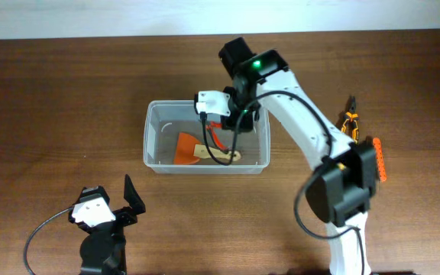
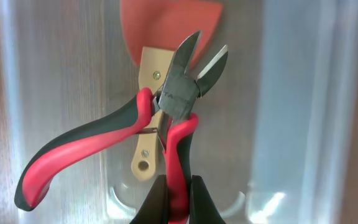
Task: Pack container
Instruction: 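Carry the red cutters into the container and open the gripper, then move the right gripper over the orange-black pliers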
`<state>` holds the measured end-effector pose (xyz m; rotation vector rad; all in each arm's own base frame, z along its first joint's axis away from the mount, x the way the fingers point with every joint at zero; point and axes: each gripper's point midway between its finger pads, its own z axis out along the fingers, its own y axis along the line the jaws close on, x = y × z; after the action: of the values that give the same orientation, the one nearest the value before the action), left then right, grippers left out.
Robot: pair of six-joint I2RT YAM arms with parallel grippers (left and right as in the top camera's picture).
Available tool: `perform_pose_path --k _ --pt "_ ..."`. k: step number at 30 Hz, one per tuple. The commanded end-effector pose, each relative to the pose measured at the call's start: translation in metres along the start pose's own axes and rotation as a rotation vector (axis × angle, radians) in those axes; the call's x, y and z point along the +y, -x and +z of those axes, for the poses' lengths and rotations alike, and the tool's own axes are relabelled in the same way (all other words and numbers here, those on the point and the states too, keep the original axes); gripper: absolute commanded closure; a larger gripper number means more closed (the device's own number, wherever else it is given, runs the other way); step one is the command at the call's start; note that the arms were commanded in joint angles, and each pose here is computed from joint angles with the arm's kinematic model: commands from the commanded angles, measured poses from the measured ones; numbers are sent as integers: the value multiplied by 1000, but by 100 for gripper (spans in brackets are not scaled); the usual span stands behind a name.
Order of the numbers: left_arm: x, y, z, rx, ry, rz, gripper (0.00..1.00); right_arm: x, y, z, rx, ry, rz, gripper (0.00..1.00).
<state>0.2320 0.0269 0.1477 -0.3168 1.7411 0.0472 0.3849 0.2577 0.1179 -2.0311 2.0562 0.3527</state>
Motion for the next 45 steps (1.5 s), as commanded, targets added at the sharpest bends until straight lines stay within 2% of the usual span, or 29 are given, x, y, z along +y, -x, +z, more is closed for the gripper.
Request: perform_pose_path --k 1,5,10,12,13,14,15,16,21,25,27,31,35,37,41,45 --pt "0 -1 0 0 0 10 1 4 3 26 -11 71 -3 96" --pt "0 -1 0 0 0 10 1 6 -1 42 -8 111 10 96" --pt "0 -1 0 0 0 10 1 3 1 44 -16 102 6 91" --pt "0 -1 0 0 0 10 1 3 1 44 -16 102 6 86" --pt "0 -1 0 0 0 10 1 3 1 43 -16 102 8 67" --pt "0 -1 0 0 0 10 1 3 1 44 -16 102 16 55" --pt "0 -1 0 0 0 10 1 3 1 43 -16 102 18 44" --pt "0 -1 0 0 0 10 1 3 1 43 -16 102 18 41" --pt "0 -1 0 0 0 10 1 0 3 38 -20 87 74 41" --pt "0 -1 0 0 0 10 1 -15 8 8 -45 22 192 42" --pt "0 -1 0 0 0 10 1 -32 2 -20 -31 -70 311 40" --pt "0 -1 0 0 0 10 1 -62 -40 -103 36 -304 612 41" --pt "0 -1 0 0 0 10 1 -72 -87 -158 0 -386 850 44" --pt "0 -1 0 0 0 10 1 -76 -134 -179 -1 -411 1031 42" --pt "0 -1 0 0 0 10 1 -70 -195 -187 32 -391 1224 39" --pt "0 -1 0 0 0 10 1 -65 -234 -185 35 -361 1340 39"
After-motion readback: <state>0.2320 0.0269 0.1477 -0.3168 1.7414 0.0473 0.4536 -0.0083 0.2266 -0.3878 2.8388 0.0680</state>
